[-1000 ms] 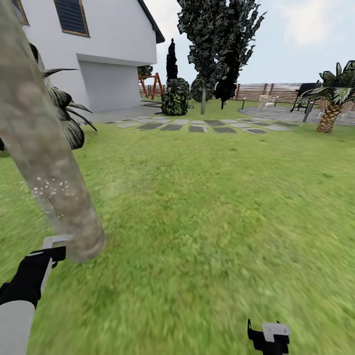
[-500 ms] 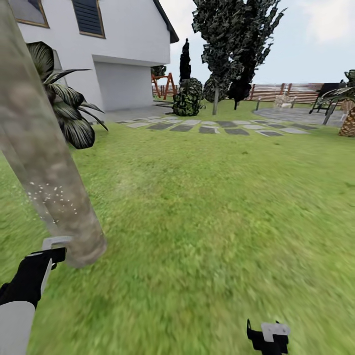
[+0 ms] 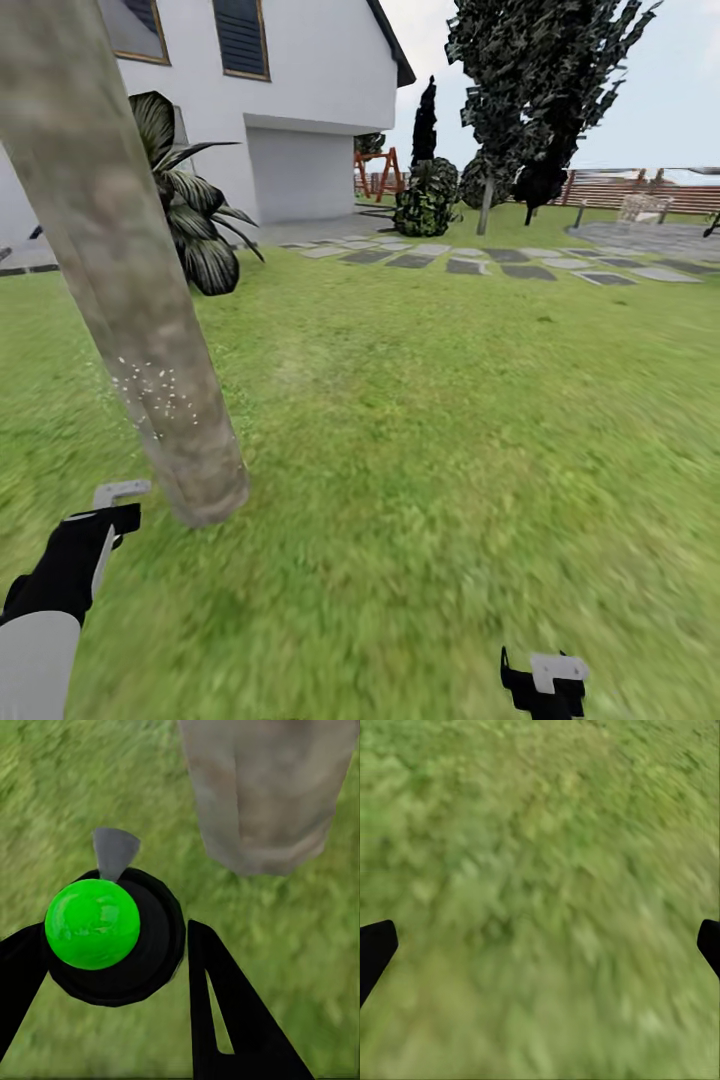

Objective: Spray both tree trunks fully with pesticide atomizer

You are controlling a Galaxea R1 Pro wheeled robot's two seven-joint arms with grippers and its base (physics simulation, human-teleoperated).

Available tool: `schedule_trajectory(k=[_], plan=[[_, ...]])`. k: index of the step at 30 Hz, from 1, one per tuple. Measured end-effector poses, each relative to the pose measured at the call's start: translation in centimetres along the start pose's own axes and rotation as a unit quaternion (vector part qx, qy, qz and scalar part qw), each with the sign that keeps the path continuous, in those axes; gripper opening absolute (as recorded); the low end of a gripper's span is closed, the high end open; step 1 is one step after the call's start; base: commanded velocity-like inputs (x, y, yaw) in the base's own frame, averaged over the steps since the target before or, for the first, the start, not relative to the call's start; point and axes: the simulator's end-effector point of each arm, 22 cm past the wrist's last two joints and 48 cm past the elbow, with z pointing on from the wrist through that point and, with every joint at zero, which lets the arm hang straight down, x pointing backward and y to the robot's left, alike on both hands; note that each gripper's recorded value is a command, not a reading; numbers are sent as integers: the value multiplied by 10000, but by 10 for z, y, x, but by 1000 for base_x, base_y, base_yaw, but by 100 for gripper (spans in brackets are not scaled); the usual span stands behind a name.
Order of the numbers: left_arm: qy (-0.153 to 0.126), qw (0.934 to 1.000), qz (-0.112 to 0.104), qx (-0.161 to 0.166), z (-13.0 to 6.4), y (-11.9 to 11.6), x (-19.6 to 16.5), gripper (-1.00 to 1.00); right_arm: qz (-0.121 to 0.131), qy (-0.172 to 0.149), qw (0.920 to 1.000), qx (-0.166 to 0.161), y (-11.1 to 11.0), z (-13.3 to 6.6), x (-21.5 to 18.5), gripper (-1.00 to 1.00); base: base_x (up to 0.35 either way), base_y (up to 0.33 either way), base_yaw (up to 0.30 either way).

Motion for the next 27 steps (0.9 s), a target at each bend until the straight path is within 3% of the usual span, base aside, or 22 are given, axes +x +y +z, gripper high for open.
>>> schedule_trajectory(k=[5, 21, 27], plan=[[16, 9999, 113, -33, 0, -2, 1, -100, -2, -1, 10000, 1, 0, 0, 0, 100, 172, -208, 22], [16, 9999, 120, -37, 0, -2, 1, -100, -4, 1, 10000, 0, 0, 0, 0, 100, 128, -239, 0], [11, 9999, 133, -41, 0, -1, 1, -100, 2, -2, 10000, -6, 1, 0, 0, 100, 1, -272, 202]])
